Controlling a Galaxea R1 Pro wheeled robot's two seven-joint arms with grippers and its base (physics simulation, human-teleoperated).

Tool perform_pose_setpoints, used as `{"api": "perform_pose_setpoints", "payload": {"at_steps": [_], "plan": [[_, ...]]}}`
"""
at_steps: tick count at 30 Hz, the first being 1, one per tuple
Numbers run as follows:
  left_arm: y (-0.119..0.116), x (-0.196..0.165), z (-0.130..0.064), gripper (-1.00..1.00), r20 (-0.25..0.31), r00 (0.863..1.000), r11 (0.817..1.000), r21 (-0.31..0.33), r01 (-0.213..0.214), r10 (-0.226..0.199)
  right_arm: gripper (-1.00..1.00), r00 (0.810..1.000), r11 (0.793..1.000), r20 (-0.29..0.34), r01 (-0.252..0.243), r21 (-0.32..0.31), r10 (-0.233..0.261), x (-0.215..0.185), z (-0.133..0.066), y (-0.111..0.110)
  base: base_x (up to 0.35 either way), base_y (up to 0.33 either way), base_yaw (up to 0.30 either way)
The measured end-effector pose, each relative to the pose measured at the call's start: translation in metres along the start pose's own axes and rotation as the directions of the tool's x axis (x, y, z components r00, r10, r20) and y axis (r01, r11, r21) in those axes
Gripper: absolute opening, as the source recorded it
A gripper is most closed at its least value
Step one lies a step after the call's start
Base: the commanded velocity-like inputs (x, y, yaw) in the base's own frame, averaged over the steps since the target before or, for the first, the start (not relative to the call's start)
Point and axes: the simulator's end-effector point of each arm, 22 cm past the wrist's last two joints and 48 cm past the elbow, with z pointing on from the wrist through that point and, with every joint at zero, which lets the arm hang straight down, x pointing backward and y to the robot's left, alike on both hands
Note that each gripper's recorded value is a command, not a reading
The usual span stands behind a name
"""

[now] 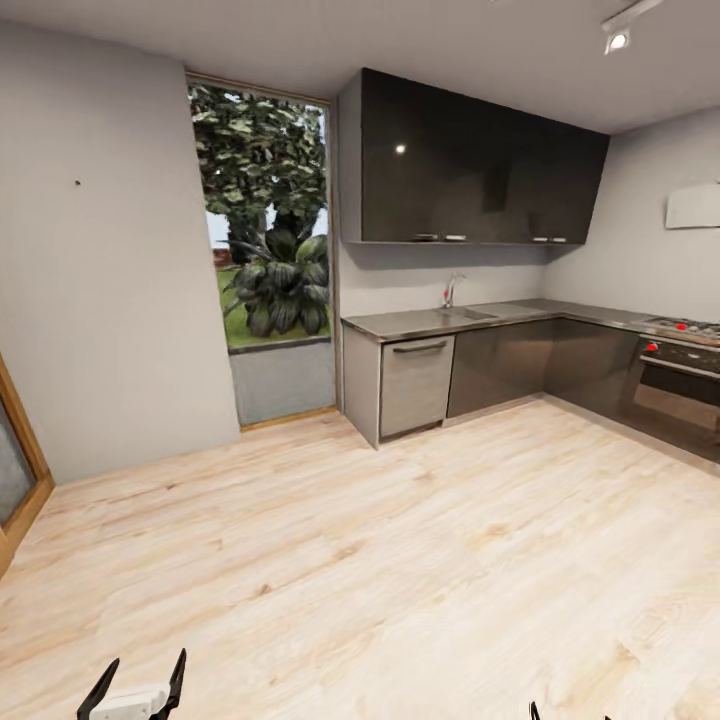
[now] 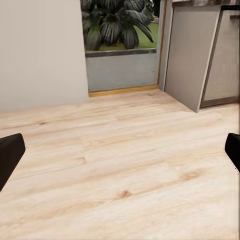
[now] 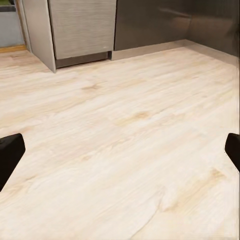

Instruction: Put the three can of soda from the living room inside the tash can in the kitchen.

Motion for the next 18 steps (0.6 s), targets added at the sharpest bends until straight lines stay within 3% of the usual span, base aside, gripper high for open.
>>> {"api": "perform_pose_setpoints", "payload": {"at_steps": [18], "plan": [[-0.0008, -0.0014, 0.0001, 1.0, 0.004, 1.0, 1.0, 0.001, 0.001, -0.001, 1.0, 1.0, 1.0, 0.0, -0.003, 0.001, 0.003, 0.0005, -0.0003, 0.0011, 0.0, 0.0, -0.041]]}}
